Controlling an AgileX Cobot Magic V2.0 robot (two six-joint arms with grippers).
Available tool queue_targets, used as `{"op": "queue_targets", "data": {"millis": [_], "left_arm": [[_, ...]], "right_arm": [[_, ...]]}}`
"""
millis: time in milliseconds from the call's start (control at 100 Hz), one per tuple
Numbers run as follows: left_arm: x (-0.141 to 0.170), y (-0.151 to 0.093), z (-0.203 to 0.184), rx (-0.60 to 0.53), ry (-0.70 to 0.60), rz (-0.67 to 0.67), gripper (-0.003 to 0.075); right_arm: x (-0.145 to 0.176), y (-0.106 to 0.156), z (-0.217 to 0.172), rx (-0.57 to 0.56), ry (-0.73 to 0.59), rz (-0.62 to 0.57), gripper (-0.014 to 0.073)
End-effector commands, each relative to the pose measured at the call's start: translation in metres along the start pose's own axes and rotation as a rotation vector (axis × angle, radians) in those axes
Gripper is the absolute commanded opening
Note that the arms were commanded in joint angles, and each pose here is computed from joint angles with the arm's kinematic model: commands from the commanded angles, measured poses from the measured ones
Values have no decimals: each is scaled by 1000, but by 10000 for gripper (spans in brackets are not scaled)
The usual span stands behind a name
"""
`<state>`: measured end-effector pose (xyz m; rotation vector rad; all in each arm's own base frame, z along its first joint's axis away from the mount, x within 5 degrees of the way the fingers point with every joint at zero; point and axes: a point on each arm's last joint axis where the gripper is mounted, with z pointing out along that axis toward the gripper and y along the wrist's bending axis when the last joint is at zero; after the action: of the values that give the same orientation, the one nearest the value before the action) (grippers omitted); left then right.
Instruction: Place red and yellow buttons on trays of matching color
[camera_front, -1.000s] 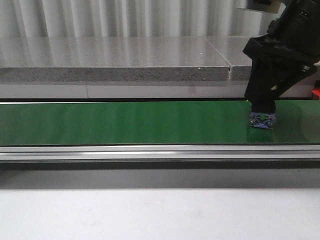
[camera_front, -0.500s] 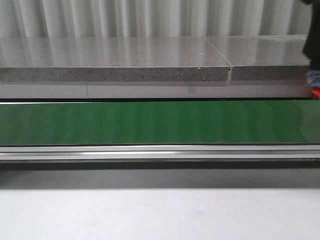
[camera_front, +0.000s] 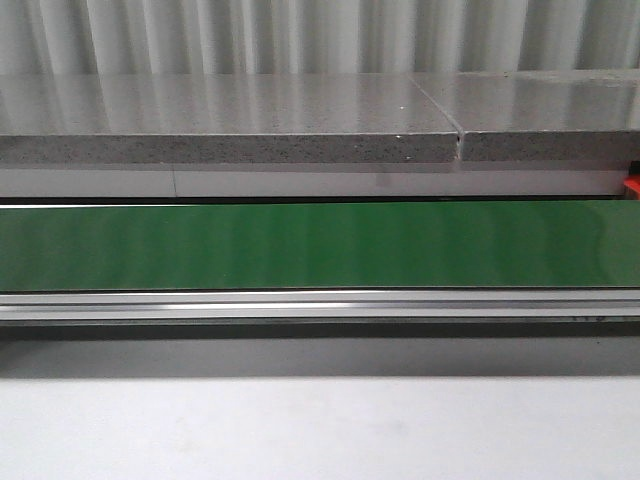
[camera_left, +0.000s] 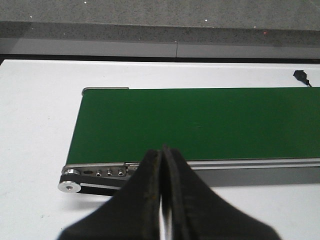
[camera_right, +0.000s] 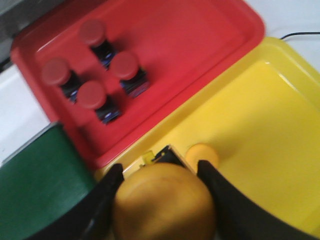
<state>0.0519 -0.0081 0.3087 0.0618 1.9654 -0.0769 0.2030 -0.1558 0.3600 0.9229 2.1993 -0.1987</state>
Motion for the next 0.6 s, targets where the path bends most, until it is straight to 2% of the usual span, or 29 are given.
{"op": "queue_targets", "data": {"millis": [0, 200, 590], "left_arm": [[-14, -1, -4, 9, -92, -13, -21], [-14, -1, -4, 9, -92, -13, -21], [-14, -1, -4, 9, -92, -13, -21]], "right_arm": [[-15, -16, -12, 35, -150, 77, -8], [-5, -41, 8, 105, -125, 150, -8], [44, -83, 66, 206, 36, 254, -8]]}}
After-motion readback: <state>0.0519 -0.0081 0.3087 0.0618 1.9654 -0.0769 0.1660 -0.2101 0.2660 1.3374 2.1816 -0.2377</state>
